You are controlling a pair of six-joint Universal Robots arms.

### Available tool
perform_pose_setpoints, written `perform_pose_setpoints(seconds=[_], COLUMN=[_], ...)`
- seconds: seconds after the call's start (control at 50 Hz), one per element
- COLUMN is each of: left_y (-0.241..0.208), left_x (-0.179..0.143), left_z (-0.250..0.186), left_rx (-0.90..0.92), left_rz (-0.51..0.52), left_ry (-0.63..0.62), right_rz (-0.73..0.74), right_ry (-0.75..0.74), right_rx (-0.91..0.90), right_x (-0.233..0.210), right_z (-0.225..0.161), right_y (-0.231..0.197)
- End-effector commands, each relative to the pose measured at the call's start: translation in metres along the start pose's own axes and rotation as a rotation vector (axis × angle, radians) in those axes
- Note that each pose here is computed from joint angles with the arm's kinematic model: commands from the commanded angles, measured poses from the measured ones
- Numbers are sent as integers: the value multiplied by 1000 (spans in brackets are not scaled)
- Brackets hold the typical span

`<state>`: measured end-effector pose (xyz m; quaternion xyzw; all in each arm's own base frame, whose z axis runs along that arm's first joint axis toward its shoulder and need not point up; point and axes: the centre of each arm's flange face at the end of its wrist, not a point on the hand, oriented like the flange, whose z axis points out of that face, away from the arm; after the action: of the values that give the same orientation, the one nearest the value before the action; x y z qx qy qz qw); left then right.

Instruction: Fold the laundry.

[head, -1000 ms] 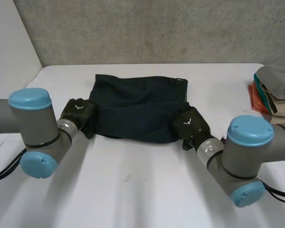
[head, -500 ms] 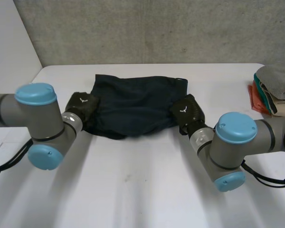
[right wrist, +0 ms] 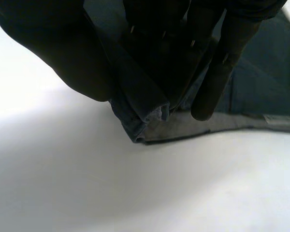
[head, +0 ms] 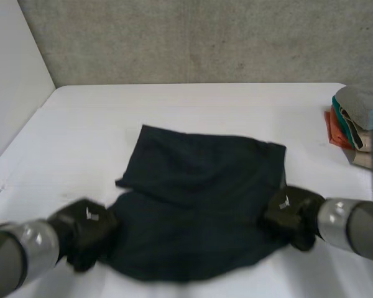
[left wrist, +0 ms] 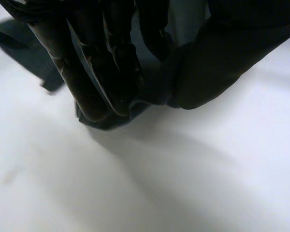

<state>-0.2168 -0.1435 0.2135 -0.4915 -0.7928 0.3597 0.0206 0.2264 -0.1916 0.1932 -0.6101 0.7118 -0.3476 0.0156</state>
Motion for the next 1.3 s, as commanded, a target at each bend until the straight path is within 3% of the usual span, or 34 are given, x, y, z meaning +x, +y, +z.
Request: perform_pose_setpoints(seconds=[0.02, 0.24, 0.36, 0.58, 0.72, 0.8, 0.92, 1.1, 1.2, 1.3], left_y=[-15, -82, -116, -136, -145, -151, -162, -147, -123, -99], left_x=[5, -60, -94, -105, -121, -110, -96, -106, -82, -62], left_z=[-11, 62, 115, 198, 217, 218, 203, 152, 135, 141], left_rx=[47, 370, 591, 740, 815, 848, 903, 833, 761, 696], left_rz=[44, -39, -77, -91, -109, -131, -136, -196, -178, -163], left_ry=[11, -304, -425, -475, -556, -480, -374, -480, -410, -332], right_rz=[-51, 289, 281, 207, 181, 157, 152, 315, 435, 522], right_ry=[-62, 293, 526, 721, 884, 952, 903, 795, 613, 446], right_rx=[38, 224, 302, 421, 410, 443, 413, 434, 402, 296], right_x=[-3, 70, 95, 108, 122, 126, 116, 125, 110, 87], right_z=[-12, 26, 52, 118, 141, 151, 151, 82, 51, 45], right_y=[-1, -19, -19, -20, -14, -18, -23, -27, -18, -2])
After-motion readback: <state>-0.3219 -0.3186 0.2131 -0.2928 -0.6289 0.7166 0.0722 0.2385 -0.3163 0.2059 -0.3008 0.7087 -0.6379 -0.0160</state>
